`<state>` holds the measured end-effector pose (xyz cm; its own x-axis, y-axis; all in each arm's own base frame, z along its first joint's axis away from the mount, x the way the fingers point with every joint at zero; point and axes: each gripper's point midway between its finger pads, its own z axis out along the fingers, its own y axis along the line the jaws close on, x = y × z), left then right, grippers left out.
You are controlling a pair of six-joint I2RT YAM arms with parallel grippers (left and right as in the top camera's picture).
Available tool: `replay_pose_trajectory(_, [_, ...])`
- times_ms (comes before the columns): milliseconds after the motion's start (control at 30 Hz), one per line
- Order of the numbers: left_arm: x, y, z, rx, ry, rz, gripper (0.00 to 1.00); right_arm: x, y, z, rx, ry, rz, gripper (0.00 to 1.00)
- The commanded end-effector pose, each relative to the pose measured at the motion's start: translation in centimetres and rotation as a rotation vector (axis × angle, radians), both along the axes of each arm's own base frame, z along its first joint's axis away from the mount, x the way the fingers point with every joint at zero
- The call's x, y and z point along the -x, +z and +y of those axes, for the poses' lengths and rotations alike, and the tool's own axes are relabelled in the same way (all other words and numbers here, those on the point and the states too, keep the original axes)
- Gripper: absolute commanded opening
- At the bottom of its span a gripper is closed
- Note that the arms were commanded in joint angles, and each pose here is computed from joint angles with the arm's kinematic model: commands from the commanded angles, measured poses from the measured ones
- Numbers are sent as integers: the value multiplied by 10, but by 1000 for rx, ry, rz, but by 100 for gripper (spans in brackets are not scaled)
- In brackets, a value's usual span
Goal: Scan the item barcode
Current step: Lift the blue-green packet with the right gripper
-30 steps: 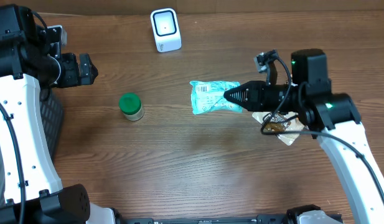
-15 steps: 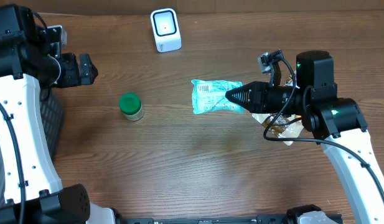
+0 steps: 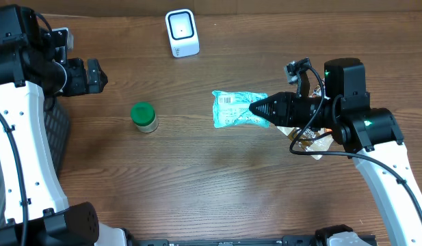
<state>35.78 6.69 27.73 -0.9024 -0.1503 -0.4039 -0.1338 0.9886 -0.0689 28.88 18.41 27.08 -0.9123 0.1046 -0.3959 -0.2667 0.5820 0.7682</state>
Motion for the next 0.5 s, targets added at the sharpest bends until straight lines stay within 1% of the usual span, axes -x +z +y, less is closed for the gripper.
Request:
replay_pose_trajectory(0, [-2, -1, -1, -10, -22, 1, 99, 0, 17, 1, -13, 1, -48, 4])
replay_pose_trajectory(467, [-2, -1, -1, -10, -22, 1, 100, 0, 17, 1, -14, 1, -48, 4])
